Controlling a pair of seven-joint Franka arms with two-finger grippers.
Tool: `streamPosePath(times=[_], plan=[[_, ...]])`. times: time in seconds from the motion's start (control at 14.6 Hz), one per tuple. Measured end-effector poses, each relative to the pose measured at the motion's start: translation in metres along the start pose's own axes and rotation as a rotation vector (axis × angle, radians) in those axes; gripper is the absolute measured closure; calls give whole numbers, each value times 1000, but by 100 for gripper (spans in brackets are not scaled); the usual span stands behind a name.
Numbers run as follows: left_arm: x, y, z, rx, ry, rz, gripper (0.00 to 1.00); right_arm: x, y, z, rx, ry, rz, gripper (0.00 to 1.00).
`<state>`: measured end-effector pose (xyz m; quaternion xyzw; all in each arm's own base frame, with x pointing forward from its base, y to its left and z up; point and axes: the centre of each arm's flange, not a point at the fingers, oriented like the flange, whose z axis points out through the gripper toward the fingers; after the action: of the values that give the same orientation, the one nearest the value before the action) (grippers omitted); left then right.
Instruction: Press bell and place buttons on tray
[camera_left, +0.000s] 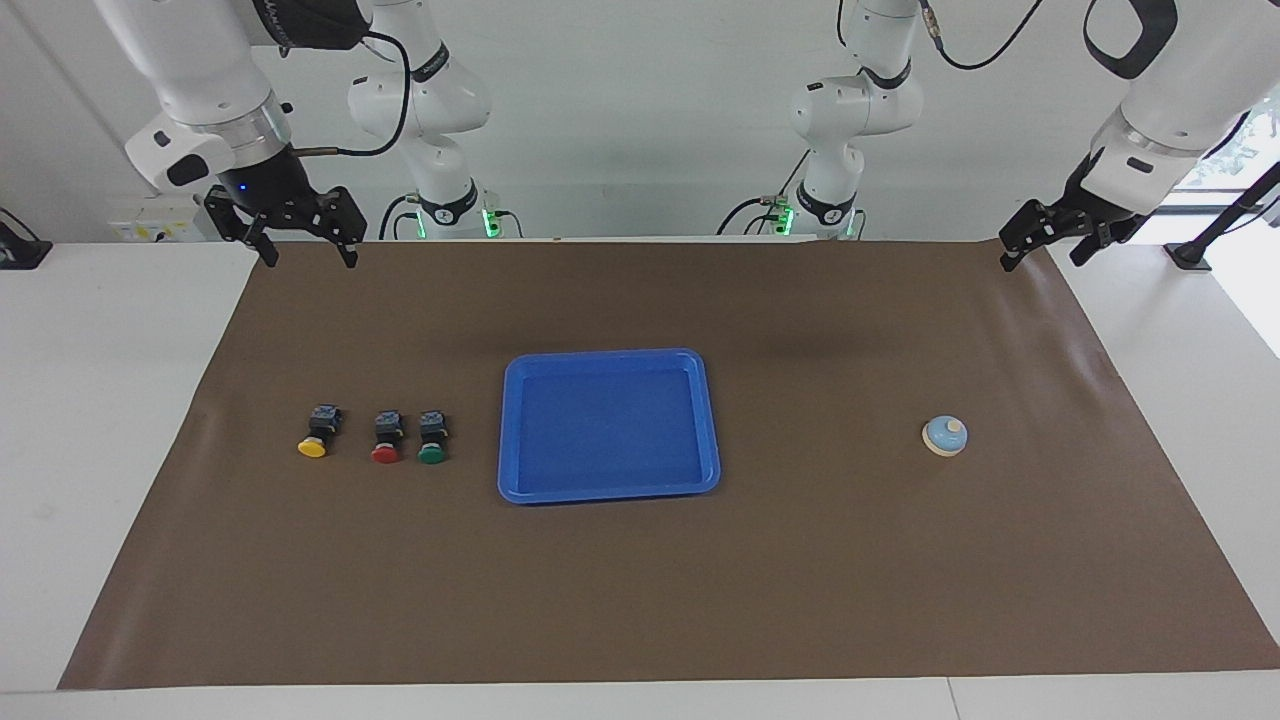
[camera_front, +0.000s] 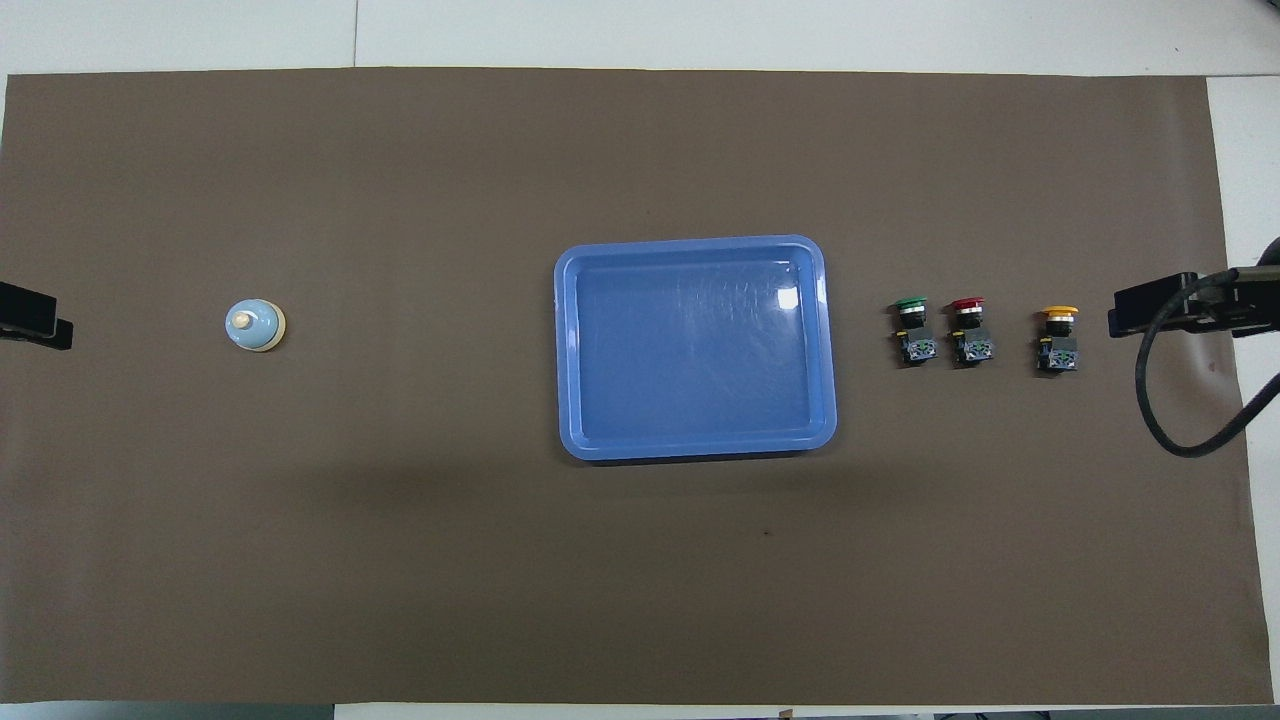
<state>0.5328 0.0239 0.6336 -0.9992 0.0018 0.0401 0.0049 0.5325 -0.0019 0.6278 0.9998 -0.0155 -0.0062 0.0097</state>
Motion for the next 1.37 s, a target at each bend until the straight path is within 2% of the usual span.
streamPosePath(times=[0.62, 0.96, 1.37], plan=[[2, 5, 2, 0, -8, 9, 0, 0, 0, 0, 0, 0, 0, 0], [10, 30, 8, 1, -18, 34, 0, 0, 0, 0, 0, 0, 0, 0], [22, 42, 33, 2, -67, 30, 0, 0, 0, 0, 0, 0, 0, 0]])
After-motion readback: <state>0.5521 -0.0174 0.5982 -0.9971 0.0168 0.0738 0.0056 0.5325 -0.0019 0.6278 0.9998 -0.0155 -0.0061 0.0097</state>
